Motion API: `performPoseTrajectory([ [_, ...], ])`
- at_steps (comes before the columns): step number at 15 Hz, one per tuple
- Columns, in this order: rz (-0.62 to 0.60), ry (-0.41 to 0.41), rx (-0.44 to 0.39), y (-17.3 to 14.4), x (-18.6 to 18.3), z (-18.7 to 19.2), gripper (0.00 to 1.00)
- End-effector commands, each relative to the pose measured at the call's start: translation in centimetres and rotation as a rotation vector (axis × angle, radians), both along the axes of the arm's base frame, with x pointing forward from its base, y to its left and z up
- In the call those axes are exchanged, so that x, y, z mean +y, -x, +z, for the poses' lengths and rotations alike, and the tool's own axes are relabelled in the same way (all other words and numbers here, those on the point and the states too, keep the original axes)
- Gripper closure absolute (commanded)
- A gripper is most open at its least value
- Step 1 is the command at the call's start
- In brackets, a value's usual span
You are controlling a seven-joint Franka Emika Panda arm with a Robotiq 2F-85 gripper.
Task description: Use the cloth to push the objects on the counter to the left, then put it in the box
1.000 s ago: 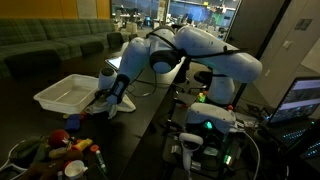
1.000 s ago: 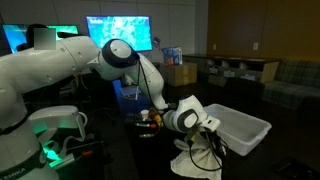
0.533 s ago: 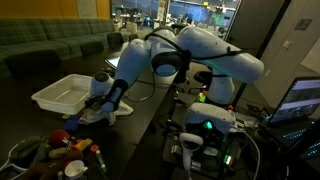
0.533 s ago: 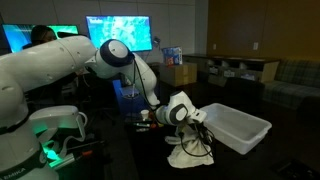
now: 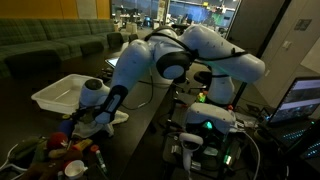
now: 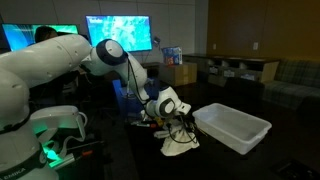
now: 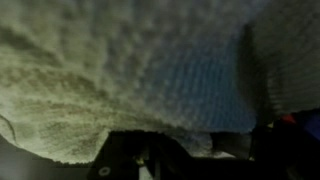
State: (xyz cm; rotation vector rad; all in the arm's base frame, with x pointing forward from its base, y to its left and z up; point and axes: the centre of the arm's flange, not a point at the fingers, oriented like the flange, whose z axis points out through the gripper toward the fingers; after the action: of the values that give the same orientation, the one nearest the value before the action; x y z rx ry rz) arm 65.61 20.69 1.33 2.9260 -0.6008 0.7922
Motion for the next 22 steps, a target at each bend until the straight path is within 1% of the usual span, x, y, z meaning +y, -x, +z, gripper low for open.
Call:
performPoseTrajectory([
  [1, 0.028, -0.045, 0.015, 1.4, 3.8, 0.4, 0.92],
  [7, 0.099, -0.103, 0.023, 3.0, 8.5, 1.6, 0.92],
  [9, 0.121, -0.114, 0.014, 3.5, 9.4, 2.6, 0.92],
  [11, 0.138, -0.108, 0.003, 3.7, 9.6, 3.3, 0.92],
  [14, 0.147, -0.082, -0.017, 3.0, 7.8, 4.6, 0.92],
  [16, 0.176, -0.08, 0.002, 2.7, 5.7, 5.6, 0.92],
  [17, 0.228, -0.115, 0.04, 2.8, 4.6, 6.3, 0.92],
  [18, 0.252, -0.112, 0.037, 3.2, 3.2, 7.5, 0.92],
  [19, 0.302, -0.147, 0.05, 3.5, 2.1, 8.6, 0.92],
  [20, 0.33, -0.164, 0.044, 3.7, 1.0, 10.1, 0.92],
  [22, 0.403, -0.213, 0.06, 4.4, -1.2, 12.3, 0.92],
])
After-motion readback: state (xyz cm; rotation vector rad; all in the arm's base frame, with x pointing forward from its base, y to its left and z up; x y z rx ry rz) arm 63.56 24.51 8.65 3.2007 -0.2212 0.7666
